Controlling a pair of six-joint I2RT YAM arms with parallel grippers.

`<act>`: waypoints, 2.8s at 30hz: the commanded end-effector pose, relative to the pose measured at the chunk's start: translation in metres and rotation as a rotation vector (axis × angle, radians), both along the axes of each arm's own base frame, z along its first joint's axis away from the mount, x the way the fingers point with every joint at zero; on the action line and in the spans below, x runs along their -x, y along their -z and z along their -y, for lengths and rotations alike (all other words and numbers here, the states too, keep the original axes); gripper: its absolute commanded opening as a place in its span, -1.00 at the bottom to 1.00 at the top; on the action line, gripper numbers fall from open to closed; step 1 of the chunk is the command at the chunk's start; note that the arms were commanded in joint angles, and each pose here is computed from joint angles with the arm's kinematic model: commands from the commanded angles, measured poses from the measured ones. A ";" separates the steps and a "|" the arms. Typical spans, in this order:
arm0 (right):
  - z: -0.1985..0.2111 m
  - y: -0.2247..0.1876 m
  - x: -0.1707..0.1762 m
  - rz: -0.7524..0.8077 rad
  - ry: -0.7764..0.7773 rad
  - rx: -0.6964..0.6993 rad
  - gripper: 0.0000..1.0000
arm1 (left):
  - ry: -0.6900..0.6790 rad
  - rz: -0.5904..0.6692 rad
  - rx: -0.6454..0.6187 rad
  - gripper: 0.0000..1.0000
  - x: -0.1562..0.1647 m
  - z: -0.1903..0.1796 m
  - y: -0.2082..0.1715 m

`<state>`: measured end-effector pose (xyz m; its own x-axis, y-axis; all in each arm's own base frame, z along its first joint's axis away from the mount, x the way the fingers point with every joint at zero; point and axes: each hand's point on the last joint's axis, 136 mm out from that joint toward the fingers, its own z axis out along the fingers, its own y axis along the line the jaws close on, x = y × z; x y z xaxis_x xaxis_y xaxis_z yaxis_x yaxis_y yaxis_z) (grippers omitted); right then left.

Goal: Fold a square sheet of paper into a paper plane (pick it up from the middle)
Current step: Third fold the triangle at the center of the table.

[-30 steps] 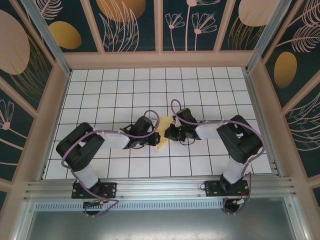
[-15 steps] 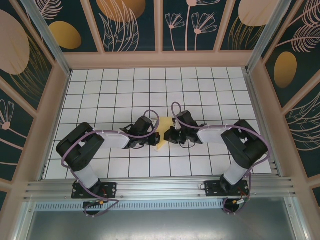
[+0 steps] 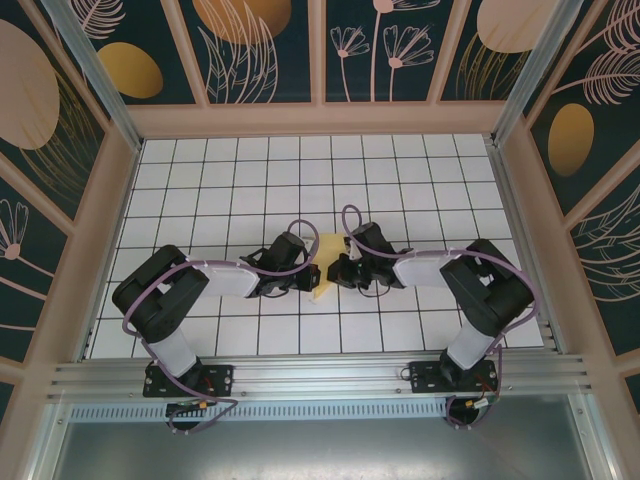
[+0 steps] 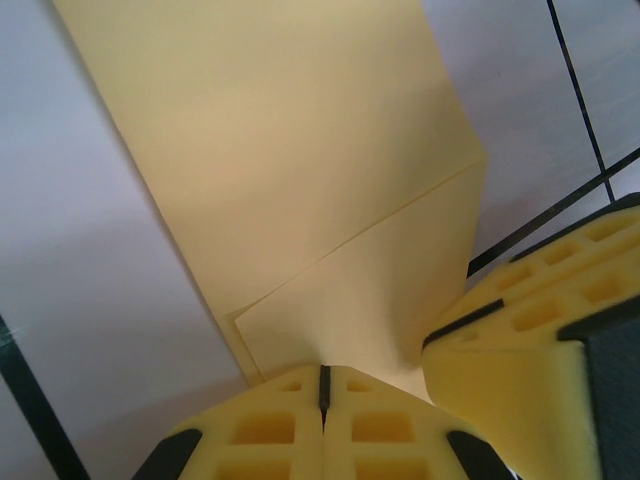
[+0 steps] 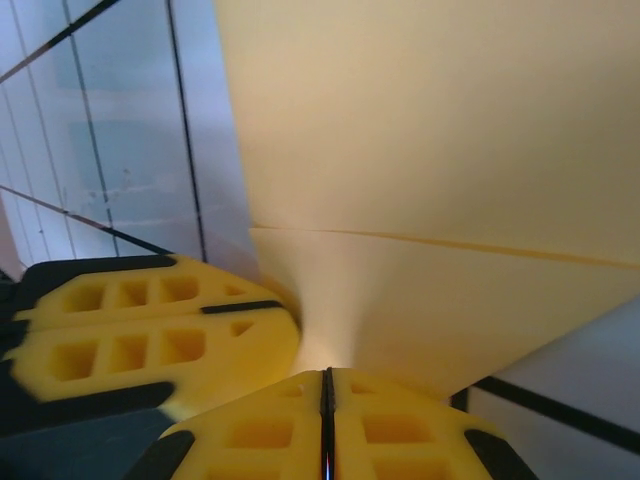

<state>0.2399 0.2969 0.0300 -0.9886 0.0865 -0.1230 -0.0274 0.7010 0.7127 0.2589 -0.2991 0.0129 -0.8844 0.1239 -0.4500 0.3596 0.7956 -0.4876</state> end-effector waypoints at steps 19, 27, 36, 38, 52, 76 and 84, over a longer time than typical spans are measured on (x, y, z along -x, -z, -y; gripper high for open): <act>-0.011 -0.010 0.019 0.015 -0.006 -0.034 -0.77 | -0.041 -0.099 -0.206 -1.00 0.019 -0.043 0.044; -0.022 -0.001 0.027 -0.001 -0.012 -0.047 -0.77 | -0.036 -0.097 -0.202 -1.00 0.019 -0.042 0.042; -0.019 0.011 0.031 -0.020 -0.006 -0.027 -0.77 | -0.035 -0.099 -0.201 -1.00 0.020 -0.042 0.043; -0.020 0.004 0.031 -0.006 -0.007 -0.038 -0.77 | -0.037 -0.099 -0.201 -1.00 0.020 -0.042 0.043; -0.031 0.010 0.039 -0.015 -0.013 -0.059 -0.76 | -0.034 -0.102 -0.200 -1.00 0.020 -0.041 0.043; -0.032 0.023 0.047 -0.026 0.003 0.003 -0.77 | -0.037 -0.104 -0.201 -1.00 0.020 -0.042 0.043; -0.029 0.030 0.046 -0.041 0.010 0.094 -0.78 | -0.038 -0.103 -0.204 -1.00 0.020 -0.043 0.043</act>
<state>0.1926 0.3291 0.0166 -0.9936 0.0720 -0.0867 -0.0114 0.7008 0.7133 0.2607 -0.2967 0.0124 -0.8806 0.1294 -0.4558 0.3623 0.8038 -0.4719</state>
